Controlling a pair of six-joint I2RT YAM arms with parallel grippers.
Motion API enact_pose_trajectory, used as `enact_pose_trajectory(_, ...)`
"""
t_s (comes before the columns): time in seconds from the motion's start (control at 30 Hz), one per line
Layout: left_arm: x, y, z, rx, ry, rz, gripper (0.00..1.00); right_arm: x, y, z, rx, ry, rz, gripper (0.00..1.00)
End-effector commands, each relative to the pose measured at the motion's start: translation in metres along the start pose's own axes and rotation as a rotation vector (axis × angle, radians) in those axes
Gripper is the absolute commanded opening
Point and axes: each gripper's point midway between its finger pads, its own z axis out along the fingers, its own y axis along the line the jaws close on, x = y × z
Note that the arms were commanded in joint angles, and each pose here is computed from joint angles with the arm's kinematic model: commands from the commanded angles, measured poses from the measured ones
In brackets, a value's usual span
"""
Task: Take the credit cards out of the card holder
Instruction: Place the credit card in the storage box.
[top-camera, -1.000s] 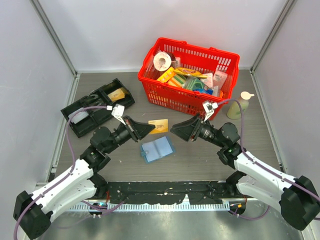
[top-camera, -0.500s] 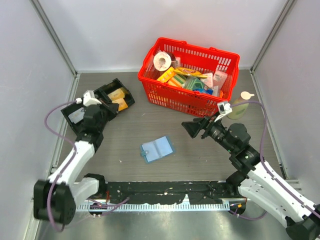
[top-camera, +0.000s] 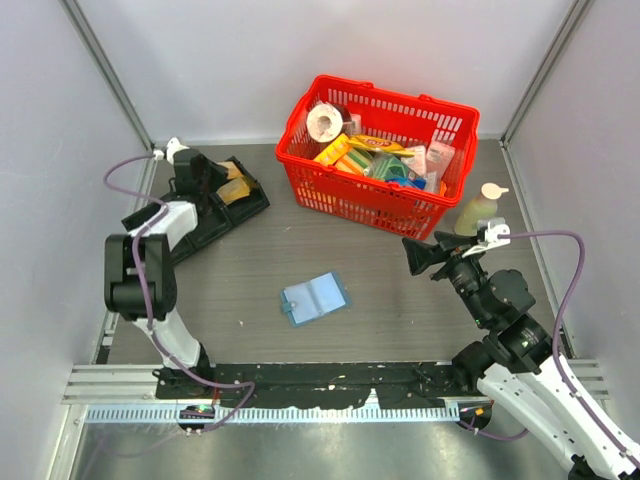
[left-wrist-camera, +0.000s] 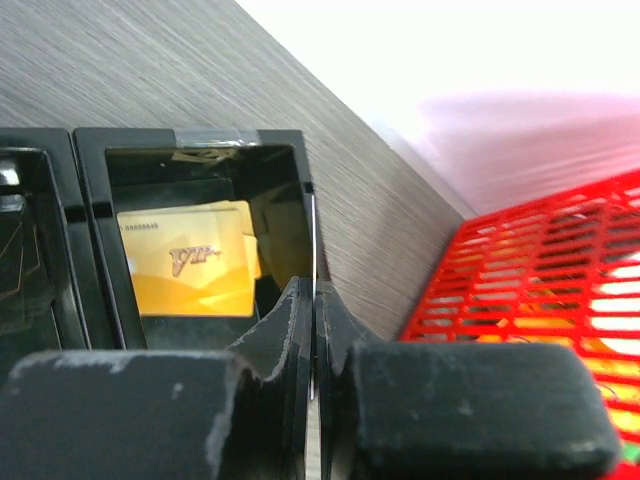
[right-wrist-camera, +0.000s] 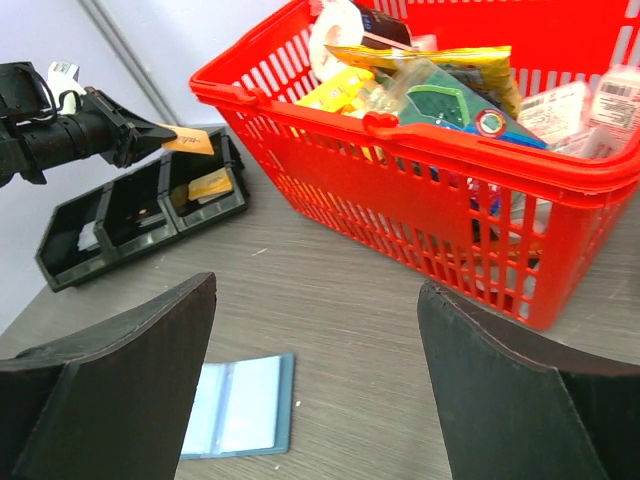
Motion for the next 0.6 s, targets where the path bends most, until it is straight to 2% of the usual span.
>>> enact_pose_trajectory(0.0,-0.004,0.017,0.032,-0.051,0.001,-0.022,0.07,-0.010,-0.013,0.001,0.070,-0.034,-0.044,0.86)
enact_pose_trajectory(0.13,0.009,0.024,0.055,-0.062,0.037,-0.043,0.08,-0.007,-0.013,0.002,0.069,-0.025,-0.052,0.85)
enact_pose_trajectory(0.2,0.014,0.029,0.061,-0.081,0.053,-0.041,0.12,-0.008,-0.013,0.001,0.069,-0.025,-0.052,0.85)
enact_pose_trajectory(0.23,0.015,0.031,0.062,-0.088,0.059,-0.037,0.18,-0.007,-0.013,0.002,0.067,-0.022,-0.054,0.85)
enact_pose_trajectory(0.33,0.013,0.031,0.058,-0.097,0.065,-0.020,0.43,-0.012,-0.013,-0.001,0.070,-0.021,-0.062,0.85)
enact_pose_trajectory(0.57,-0.017,0.015,0.019,-0.118,0.039,0.071,0.76,-0.026,-0.015,-0.010,0.094,-0.034,-0.071,0.85)
